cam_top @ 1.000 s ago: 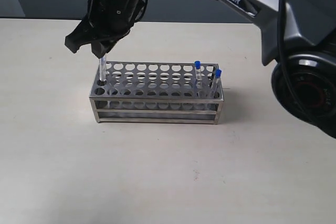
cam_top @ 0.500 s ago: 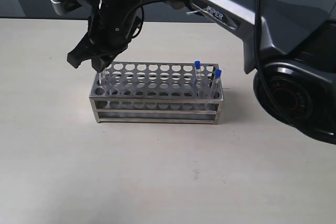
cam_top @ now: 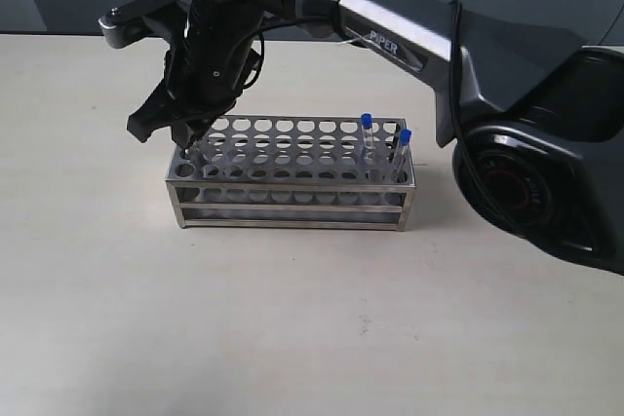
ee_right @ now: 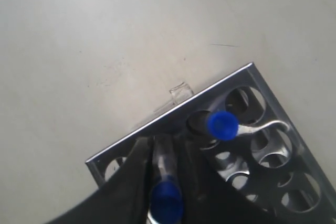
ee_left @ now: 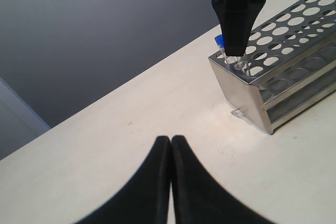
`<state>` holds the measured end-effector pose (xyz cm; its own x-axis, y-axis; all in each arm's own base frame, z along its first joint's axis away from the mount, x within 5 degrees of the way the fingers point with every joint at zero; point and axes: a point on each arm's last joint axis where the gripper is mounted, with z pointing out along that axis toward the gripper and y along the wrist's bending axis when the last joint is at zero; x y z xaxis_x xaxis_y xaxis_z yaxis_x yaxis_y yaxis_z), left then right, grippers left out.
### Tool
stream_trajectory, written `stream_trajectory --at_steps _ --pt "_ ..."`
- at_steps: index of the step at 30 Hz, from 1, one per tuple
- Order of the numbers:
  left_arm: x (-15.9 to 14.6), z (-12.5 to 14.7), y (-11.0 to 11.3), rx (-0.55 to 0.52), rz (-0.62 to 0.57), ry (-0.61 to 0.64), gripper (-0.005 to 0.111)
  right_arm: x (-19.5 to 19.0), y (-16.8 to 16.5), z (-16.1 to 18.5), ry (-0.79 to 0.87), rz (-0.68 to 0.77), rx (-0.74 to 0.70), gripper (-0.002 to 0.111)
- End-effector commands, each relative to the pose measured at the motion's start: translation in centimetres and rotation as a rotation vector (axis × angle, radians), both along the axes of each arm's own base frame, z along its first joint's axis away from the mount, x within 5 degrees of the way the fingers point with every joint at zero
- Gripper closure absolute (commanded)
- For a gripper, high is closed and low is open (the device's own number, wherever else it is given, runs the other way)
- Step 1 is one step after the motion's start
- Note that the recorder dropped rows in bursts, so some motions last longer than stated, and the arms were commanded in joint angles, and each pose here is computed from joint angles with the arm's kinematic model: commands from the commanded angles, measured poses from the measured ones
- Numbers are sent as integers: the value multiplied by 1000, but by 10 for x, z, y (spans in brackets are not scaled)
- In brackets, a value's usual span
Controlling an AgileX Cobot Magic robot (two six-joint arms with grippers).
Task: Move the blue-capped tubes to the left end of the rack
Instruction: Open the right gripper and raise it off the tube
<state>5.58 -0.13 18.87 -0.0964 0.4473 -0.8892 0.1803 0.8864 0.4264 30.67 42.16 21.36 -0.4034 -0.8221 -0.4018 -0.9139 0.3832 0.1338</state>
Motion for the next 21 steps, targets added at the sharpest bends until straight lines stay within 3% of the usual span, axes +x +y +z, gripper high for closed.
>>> stream_trajectory --at_steps 1,6,21 --pt "0 2 0 -8 -5 -4 106 2 0 -1 -2 0 12 86" --pt "0 2 0 -8 -5 -4 106 1 0 8 -7 -8 38 68" --pt "0 2 -1 -5 -7 -8 106 -10 -15 69 -52 -21 101 68"
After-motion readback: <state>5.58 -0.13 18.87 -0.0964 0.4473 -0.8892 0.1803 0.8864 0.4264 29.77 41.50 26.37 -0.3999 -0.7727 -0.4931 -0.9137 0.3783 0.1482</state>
